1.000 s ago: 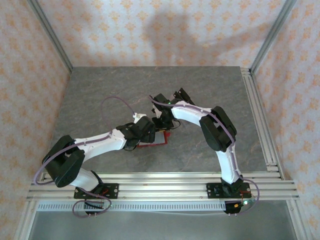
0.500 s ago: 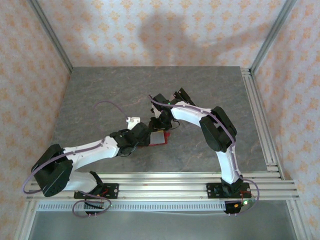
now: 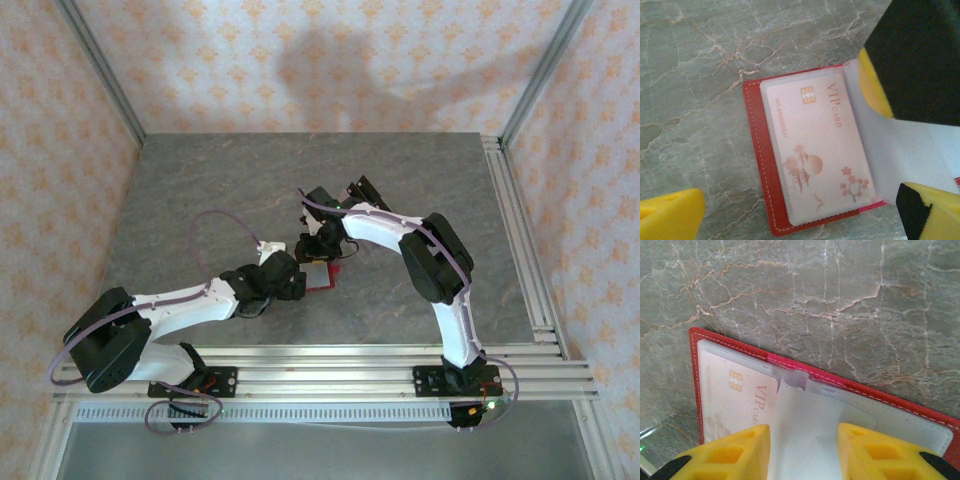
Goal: Put the credit cards into the card holder
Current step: Flip over the card slot on the card holder.
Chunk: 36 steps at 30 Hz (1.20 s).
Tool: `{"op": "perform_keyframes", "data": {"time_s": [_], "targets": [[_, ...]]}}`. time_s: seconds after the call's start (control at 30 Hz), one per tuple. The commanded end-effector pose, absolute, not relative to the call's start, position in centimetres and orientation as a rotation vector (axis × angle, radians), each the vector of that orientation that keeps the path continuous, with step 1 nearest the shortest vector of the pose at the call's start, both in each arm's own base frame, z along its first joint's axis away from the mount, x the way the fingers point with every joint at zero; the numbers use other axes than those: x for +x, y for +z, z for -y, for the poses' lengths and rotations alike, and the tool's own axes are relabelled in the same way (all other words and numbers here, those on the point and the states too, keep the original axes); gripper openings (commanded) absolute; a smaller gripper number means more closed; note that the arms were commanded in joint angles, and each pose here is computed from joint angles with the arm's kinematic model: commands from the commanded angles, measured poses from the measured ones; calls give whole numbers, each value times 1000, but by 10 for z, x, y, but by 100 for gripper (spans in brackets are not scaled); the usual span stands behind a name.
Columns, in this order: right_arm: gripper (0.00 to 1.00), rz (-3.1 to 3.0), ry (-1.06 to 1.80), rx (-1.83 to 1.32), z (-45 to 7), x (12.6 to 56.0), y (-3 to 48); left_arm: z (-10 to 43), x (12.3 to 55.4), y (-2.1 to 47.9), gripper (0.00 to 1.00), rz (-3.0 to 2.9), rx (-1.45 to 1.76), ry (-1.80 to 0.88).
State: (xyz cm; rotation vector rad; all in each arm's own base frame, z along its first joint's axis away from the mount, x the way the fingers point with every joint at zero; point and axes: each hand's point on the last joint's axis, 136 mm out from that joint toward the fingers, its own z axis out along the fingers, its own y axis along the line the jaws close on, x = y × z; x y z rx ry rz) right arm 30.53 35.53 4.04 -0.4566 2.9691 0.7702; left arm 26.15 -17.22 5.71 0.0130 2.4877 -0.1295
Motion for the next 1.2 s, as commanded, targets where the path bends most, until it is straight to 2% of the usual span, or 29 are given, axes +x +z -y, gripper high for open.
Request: {"op": "perform_keyframes", "data": {"time_s": [0.0, 0.7, 1.17], "targets": [[39, -2951, 812, -461, -365, 303, 48, 178, 265, 63, 100, -2455, 36, -162], [39, -2945, 830, -463, -371, 304, 52, 166, 270, 44, 100, -2482, 6, -14], [45, -2829, 833, -295, -350, 322, 95, 159, 265, 28, 100, -2509, -4, 26]]}}
